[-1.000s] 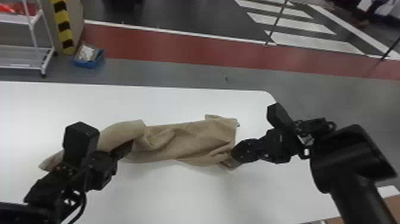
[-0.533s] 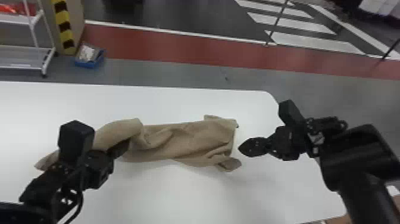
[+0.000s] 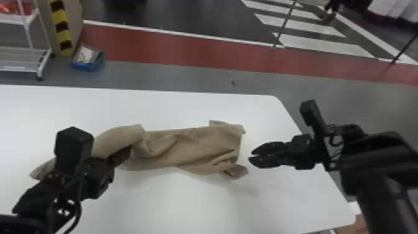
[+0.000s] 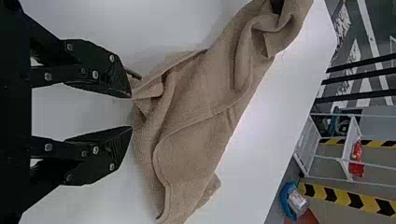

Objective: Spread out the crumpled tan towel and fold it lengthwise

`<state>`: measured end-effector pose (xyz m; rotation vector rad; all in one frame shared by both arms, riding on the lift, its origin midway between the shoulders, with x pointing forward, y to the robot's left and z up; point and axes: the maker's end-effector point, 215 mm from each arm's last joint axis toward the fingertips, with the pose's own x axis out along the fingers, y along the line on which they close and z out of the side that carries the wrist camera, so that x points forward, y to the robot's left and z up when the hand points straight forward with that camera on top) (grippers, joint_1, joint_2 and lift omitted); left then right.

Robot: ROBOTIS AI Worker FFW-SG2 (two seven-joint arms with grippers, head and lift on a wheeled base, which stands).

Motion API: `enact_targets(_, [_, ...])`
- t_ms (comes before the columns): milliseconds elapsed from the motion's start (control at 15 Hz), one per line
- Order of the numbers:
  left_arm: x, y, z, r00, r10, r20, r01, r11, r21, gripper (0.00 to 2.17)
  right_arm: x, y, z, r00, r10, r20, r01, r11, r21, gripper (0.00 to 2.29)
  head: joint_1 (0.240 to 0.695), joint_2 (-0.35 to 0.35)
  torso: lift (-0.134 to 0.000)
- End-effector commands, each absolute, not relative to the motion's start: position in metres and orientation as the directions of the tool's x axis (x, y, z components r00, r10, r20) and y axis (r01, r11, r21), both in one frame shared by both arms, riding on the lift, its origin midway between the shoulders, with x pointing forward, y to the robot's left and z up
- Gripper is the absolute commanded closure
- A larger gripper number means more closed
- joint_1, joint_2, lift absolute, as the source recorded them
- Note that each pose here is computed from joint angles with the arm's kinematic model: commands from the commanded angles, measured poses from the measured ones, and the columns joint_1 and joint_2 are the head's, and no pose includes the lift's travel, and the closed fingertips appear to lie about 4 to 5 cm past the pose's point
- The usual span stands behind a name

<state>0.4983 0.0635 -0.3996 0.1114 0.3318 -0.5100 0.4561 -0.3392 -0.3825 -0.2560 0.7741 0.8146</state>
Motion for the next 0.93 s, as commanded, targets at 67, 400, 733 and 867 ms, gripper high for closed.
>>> enact_targets(67, [0.501,0.062,-0.396,0.823,-0.461,-0.333,0.496,0.868,0.023,1.38,0.449,-0.318,-0.397,0.390,0.571,-0.723,-0.756,0.646,0.102,0.76,0.695,-0.310,-0.120])
enact_targets(400, [0.502,0.067,-0.396,0.826,-0.456,-0.333,0.490,0.871,0.021,1.38,0.452,-0.302,-0.428,0.327,0.528,-0.784,-0.783,0.616,0.087,1.12,0.695,-0.275,-0.120])
enact_targets(733, [0.506,0.074,-0.394,0.833,-0.447,-0.327,0.479,0.877,0.020,1.38,0.463,-0.316,-0.418,0.363,0.501,-0.786,-0.825,0.565,-0.021,2.14,0.695,-0.271,-0.120])
enact_targets(867, [0.511,0.096,-0.393,0.848,-0.423,-0.319,0.445,0.896,-0.006,1.38,0.478,-0.337,-0.372,0.463,0.523,-0.716,-0.803,0.590,-0.088,2.20,0.695,-0.270,-0.120])
